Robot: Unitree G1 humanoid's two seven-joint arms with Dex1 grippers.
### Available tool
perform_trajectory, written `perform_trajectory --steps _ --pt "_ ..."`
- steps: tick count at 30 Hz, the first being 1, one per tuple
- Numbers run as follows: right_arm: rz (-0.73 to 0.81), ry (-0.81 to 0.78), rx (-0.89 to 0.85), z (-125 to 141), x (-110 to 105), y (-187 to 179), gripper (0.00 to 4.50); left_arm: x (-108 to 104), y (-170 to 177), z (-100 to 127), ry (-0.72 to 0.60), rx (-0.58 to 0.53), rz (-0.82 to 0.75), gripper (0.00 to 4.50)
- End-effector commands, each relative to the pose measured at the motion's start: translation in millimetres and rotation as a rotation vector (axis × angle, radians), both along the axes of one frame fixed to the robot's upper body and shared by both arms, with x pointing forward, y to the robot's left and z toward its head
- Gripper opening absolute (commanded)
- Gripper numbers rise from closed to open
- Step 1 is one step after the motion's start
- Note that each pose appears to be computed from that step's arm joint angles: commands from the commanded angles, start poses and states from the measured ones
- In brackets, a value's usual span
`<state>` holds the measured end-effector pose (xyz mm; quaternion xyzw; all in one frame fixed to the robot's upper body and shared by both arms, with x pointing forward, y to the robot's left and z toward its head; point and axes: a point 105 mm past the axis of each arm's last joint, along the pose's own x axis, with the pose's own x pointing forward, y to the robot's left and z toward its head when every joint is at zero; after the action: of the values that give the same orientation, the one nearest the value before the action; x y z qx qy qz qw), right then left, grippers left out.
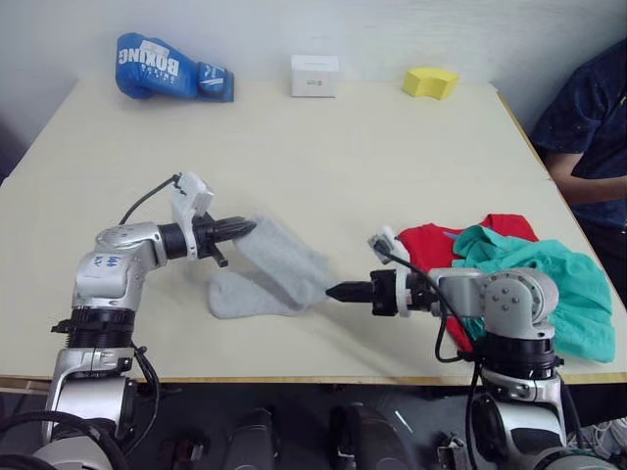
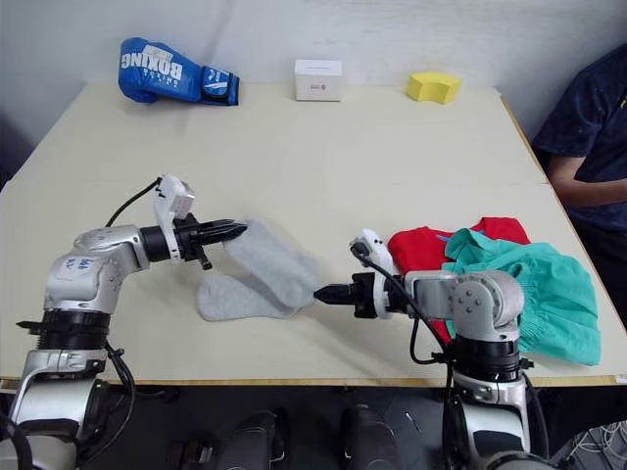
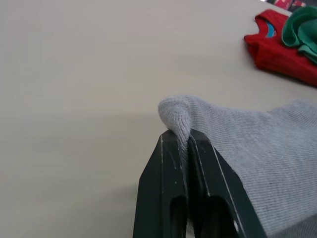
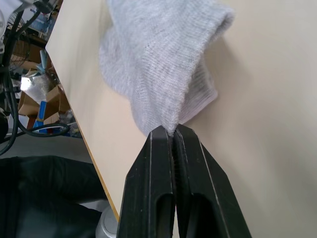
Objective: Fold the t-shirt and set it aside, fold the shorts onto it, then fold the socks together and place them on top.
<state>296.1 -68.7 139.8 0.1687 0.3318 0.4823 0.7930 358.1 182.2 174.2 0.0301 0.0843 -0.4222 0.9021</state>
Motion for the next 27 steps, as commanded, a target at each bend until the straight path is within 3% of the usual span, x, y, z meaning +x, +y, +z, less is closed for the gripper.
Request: perform_trajectory --steps 1,6,15,27 --pt "0.032 -0.052 0.027 13 6 4 0.01 -19 10 11 -0.050 -0.012 0.055 0.00" --pt "0.061 -0.082 0.034 17 16 11 0.01 -54 26 0 -0.035 -0.097 0.198 0.00" --pt "0.136 -0.104 0.014 12 24 26 0.01 -89 28 -38 -0.014 -0.230 0.362 0.00" --pt "0.178 -0.063 -0.059 3 27 26 0.01 -86 21 -53 -0.046 -0.236 0.418 0.00"
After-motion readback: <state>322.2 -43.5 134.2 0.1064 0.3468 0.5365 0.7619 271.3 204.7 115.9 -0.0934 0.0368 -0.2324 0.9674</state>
